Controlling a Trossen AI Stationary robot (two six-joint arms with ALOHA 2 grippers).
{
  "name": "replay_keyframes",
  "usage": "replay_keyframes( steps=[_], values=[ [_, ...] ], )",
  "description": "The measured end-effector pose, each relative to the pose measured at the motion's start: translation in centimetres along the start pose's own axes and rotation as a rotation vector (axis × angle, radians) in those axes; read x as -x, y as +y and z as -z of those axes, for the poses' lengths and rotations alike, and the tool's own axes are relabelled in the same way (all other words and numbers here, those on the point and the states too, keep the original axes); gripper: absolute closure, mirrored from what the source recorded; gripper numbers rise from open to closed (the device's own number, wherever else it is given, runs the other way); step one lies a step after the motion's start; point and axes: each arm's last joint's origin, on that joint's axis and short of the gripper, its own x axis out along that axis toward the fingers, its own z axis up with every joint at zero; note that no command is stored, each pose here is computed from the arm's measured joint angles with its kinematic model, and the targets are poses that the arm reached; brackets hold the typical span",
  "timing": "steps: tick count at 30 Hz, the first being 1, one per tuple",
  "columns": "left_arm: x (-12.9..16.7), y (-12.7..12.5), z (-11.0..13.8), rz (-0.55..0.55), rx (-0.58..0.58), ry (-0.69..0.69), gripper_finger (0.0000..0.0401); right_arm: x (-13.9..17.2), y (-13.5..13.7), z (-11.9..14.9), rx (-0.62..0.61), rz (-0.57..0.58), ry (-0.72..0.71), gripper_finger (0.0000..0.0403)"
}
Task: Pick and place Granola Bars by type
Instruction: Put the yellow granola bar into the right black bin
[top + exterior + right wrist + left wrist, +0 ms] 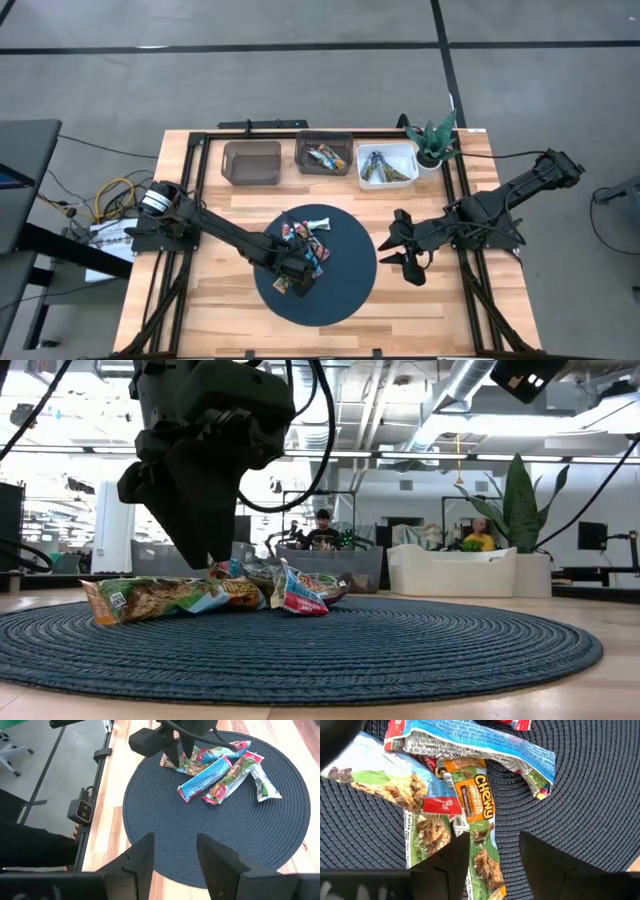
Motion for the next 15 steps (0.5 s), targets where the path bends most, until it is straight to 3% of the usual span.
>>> replay_keyframes(
  steps=[15],
  values=[
    [-2.8, 0.0, 0.4, -0.048, -0.026, 0.065, 0.0240, 0.0, 0.0, -0.1, 0.000, -0.004, -0.008, 0.0269]
  ],
)
